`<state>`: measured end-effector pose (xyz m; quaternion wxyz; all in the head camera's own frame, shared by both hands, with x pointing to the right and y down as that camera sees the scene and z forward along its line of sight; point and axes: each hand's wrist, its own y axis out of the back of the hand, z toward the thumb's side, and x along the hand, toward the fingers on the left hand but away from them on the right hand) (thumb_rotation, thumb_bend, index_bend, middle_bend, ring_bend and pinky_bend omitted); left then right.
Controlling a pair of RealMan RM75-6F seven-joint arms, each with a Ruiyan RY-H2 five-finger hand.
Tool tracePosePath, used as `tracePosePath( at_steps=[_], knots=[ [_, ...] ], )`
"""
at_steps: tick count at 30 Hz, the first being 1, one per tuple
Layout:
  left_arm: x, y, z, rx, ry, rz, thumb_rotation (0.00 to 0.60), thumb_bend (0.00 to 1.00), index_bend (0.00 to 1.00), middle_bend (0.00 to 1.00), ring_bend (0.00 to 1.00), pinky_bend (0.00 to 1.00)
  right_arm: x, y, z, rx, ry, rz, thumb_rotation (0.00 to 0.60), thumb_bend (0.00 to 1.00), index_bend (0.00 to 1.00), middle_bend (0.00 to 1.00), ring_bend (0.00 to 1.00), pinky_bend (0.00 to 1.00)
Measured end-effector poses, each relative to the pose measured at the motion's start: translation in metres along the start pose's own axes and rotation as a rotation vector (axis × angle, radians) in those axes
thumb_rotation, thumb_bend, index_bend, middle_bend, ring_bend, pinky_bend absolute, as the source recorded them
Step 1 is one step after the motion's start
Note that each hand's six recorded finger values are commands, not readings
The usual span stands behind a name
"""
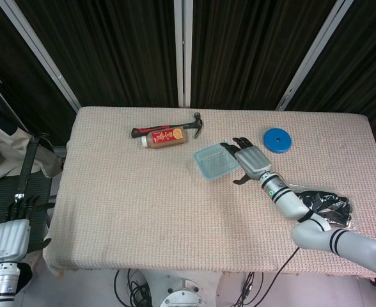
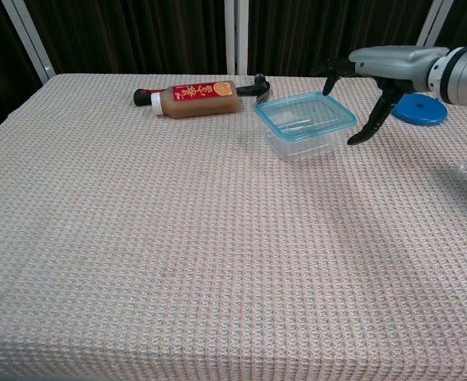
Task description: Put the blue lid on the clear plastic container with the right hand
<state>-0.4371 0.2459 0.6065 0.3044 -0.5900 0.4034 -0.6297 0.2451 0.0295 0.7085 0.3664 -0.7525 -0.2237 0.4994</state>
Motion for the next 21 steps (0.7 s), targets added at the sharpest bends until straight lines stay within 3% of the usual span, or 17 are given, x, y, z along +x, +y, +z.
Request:
tracePosePath(
  at_steps=[7, 14, 17, 21],
  knots=[
    [0.005, 0.009, 0.005, 0.002, -0.042, 0.061, 0.6, 0.0, 0.06, 0.04, 0.0, 0.0, 0.071, 0.022, -0.029, -0.002, -0.073, -0.18, 0.6, 0.03, 0.0, 0.05, 0.0, 0.0],
    [0.007, 0.02, 0.014, 0.009, -0.09, 0.122, 0.6, 0.0, 0.06, 0.04, 0.0, 0.0, 0.181, 0.015, -0.069, -0.015, -0.211, -0.336, 0.6, 0.03, 0.0, 0.0, 0.0, 0.0],
    [0.005, 0.023, 0.016, 0.01, -0.097, 0.132, 0.6, 0.0, 0.06, 0.04, 0.0, 0.0, 0.227, 0.008, -0.079, -0.037, -0.255, -0.374, 0.6, 0.03, 0.0, 0.0, 0.0, 0.0],
    [0.003, 0.024, 0.016, 0.004, -0.097, 0.135, 0.6, 0.0, 0.06, 0.04, 0.0, 0.0, 0.263, 0.002, -0.086, -0.065, -0.276, -0.373, 0.6, 0.04, 0.0, 0.02, 0.0, 0.0]
  ],
)
